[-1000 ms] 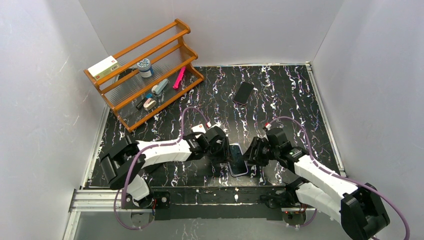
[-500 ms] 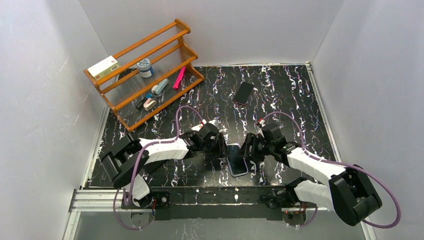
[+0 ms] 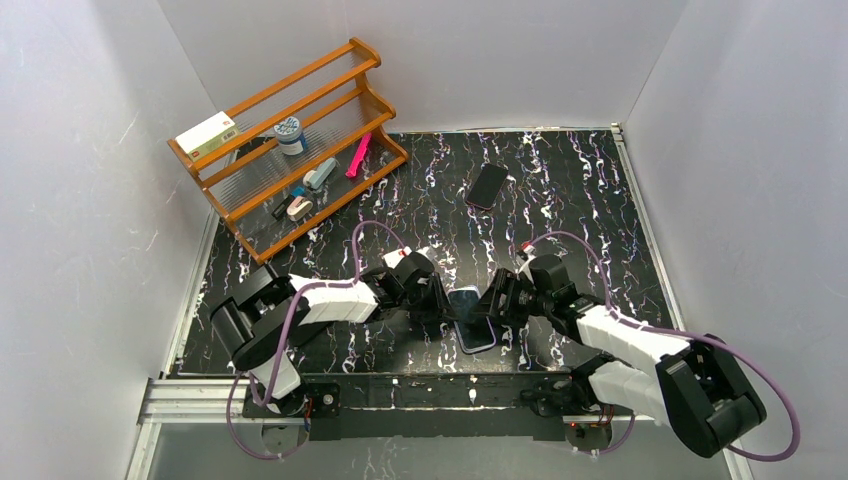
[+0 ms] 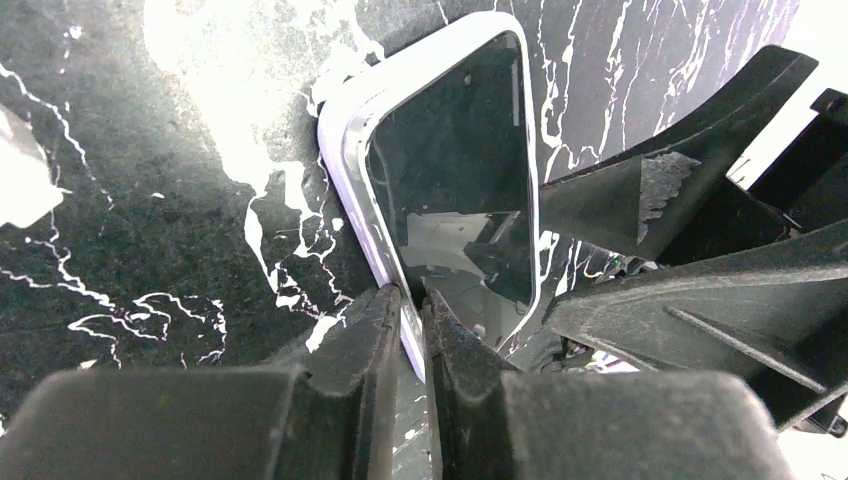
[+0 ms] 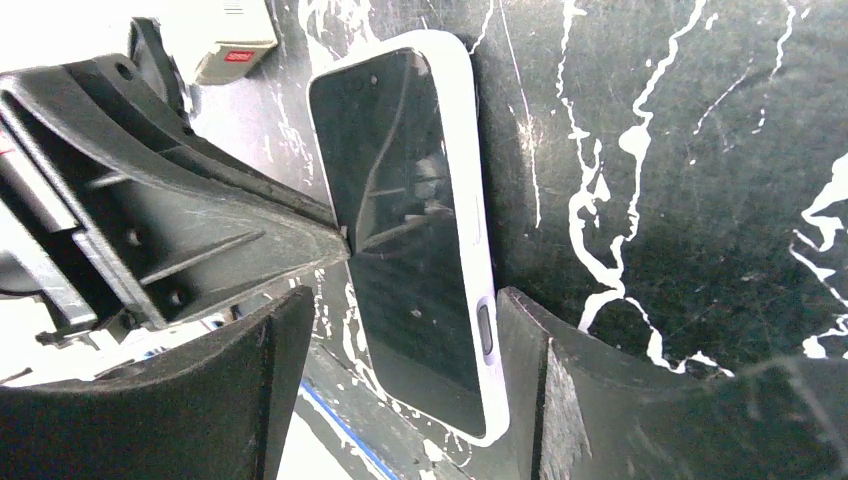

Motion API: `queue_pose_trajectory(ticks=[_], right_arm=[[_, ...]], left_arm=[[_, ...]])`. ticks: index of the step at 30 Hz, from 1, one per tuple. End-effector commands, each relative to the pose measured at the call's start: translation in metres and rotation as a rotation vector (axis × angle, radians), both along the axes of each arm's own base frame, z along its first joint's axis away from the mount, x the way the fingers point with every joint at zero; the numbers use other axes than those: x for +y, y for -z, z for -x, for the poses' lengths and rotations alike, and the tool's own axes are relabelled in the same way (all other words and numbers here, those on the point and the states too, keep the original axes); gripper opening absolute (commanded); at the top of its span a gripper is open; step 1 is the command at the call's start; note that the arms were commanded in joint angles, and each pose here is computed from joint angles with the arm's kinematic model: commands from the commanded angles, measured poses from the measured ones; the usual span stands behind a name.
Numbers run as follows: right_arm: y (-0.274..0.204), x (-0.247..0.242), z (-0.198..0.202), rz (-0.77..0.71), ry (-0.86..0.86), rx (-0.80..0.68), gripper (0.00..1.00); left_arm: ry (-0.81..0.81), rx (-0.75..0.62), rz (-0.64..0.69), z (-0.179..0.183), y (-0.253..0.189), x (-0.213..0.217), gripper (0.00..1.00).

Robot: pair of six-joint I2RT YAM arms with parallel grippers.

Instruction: Put the phone into the phone case

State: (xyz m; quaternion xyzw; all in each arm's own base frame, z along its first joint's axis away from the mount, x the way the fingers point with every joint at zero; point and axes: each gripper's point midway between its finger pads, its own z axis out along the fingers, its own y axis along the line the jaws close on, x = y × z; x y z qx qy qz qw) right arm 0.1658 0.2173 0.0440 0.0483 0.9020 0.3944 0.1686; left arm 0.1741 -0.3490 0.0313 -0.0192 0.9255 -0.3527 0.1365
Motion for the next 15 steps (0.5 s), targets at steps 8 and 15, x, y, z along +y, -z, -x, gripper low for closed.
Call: queue_pose_trajectory(ticks=[8, 15], right_arm=[[-0.072, 0.031, 0.007, -0.409, -0.002, -0.061, 0.72], [-0.067, 0.032, 0.013, -0.414, -0.037, -0.044, 0.65]], left_arm=[[0.020, 0.054, 0.053, 0.024, 0.000, -0.005, 0.07], [0.014, 0.052, 0.056, 0.025, -0.001, -0.004, 0.09]])
